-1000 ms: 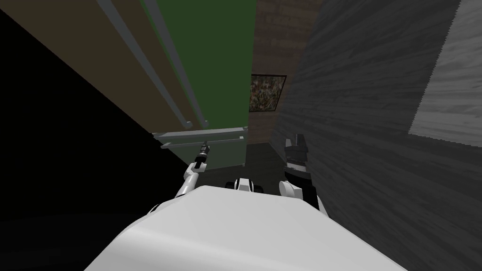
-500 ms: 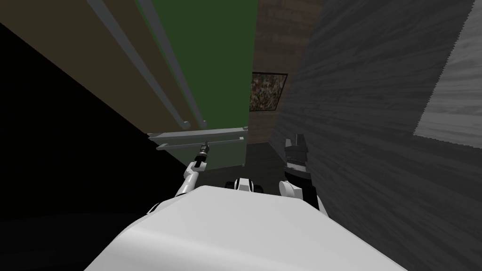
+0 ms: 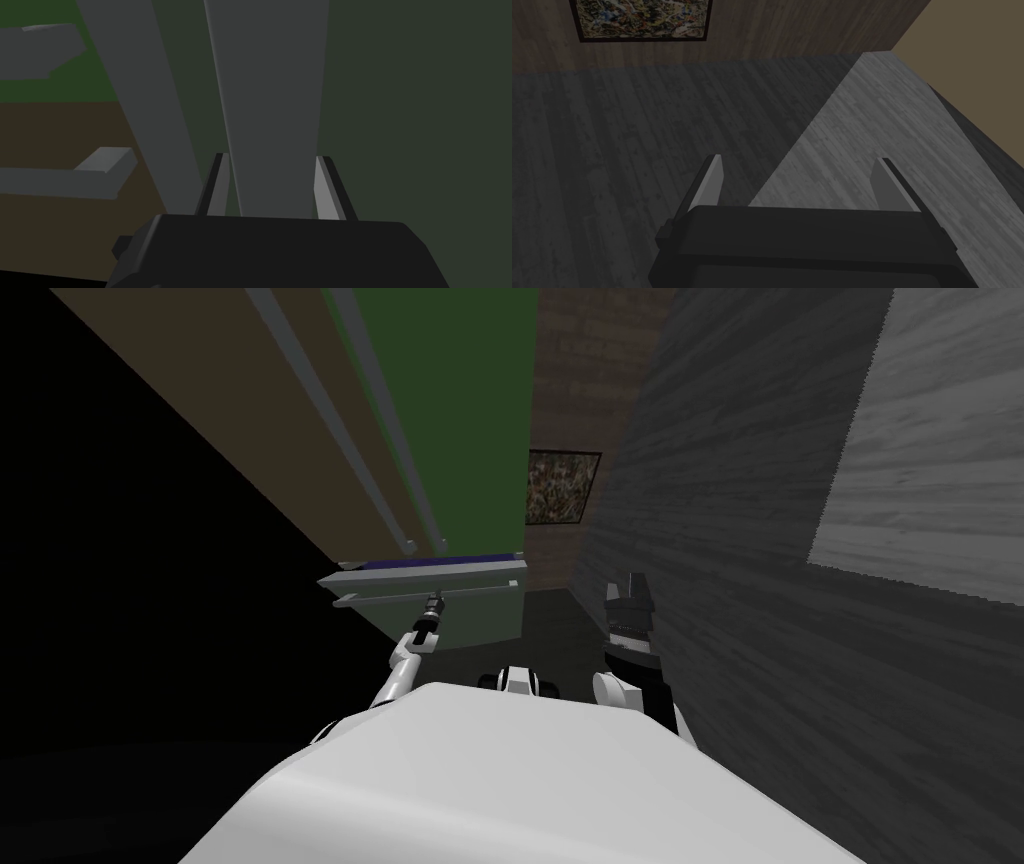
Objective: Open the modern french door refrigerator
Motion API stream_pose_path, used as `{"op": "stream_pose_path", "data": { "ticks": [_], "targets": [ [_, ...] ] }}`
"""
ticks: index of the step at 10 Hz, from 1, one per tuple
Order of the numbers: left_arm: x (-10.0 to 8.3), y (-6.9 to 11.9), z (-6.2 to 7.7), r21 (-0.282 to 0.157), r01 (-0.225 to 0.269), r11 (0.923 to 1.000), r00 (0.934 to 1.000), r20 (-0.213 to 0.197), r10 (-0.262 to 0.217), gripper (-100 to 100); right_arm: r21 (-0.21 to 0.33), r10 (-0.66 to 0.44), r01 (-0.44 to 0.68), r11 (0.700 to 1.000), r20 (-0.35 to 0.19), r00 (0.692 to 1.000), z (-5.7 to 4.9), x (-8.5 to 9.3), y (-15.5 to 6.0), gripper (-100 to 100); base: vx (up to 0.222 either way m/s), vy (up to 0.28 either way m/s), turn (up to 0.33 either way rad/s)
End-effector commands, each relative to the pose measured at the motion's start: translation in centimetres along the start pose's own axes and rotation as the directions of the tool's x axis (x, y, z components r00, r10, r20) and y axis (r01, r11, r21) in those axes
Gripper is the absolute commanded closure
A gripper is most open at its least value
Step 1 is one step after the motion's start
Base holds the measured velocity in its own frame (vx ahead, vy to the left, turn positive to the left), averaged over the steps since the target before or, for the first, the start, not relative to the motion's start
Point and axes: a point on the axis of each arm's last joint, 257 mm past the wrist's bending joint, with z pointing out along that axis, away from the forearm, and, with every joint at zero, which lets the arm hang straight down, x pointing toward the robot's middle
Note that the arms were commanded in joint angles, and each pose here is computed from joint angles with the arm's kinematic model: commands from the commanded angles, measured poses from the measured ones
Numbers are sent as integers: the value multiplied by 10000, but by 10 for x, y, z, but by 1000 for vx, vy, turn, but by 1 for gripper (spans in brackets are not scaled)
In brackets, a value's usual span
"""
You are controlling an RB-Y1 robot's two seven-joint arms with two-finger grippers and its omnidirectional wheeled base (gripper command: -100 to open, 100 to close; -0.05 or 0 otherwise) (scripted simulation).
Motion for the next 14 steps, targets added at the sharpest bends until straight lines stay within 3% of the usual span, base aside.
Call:
{"op": "stream_pose_path", "data": {
  "ticks": [1, 13, 14],
  "targets": [
    [0, -5, 0, 95, -20, 10000, 10000, -60, 21, 100, -1, 0, 0, 10000, 0, 10000, 0, 0, 0, 0, -186, -70, 23],
    [2, -8, -8, 157, -4, 9999, 9995, -322, 9, 100, -1, 1, -1, 10000, 0, 10000, 0, 0, 0, 0, -165, -47, 22],
    [-4, -12, 0, 39, 26, 10000, 9998, -216, -25, -100, -1, 1, -1, 10000, 0, 10000, 0, 0, 0, 0, -135, -27, -54]
  ]
}}
